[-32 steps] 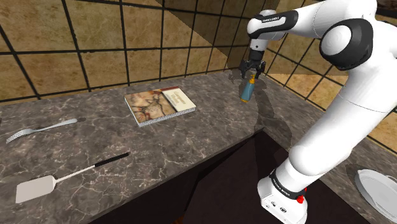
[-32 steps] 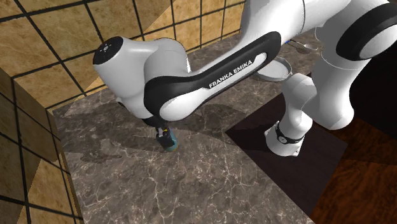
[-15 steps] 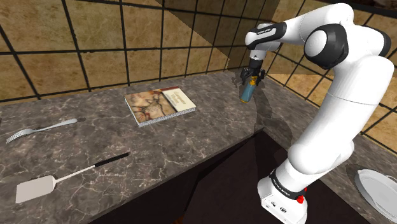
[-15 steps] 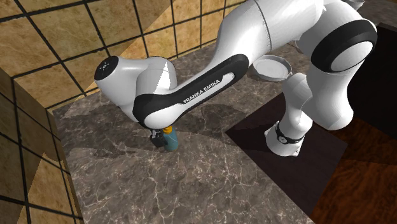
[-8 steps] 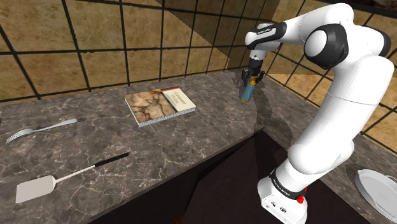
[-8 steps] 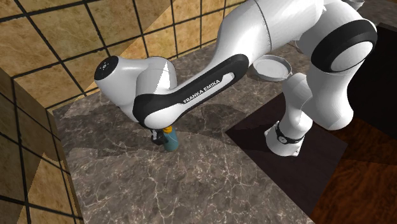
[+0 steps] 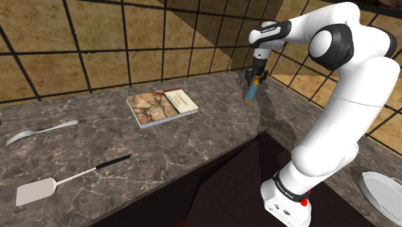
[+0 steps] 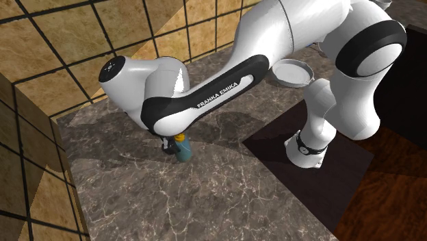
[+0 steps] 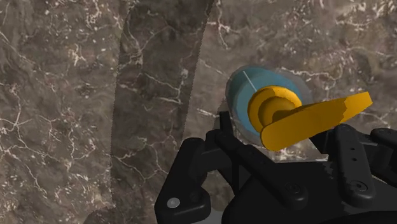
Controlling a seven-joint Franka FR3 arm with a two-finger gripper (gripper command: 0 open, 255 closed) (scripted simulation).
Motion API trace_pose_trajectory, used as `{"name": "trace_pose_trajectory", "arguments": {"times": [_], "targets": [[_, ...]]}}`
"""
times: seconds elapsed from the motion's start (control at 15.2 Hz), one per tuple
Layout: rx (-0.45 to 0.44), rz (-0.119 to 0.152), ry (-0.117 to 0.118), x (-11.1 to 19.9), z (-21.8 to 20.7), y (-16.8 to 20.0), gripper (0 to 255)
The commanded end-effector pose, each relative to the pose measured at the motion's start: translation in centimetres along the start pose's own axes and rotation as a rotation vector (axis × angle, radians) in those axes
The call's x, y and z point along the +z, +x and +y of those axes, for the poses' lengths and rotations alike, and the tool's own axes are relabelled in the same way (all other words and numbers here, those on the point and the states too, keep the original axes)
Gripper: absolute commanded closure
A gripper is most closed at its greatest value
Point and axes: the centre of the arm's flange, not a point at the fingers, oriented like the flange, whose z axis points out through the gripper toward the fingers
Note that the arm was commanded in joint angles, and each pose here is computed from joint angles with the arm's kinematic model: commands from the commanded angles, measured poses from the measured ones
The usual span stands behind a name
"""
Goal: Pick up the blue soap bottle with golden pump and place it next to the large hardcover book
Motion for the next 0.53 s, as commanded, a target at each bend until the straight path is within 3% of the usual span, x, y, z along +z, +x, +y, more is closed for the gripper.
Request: {"name": "trace_pose_trajectory", "arguments": {"times": [0.0,0.46], "targets": [[0.000,0.000,0.000,-1.0,0.1,-0.3,255],[0.000,0.000,0.000,-4.6,0.3,-1.2,255]]}}
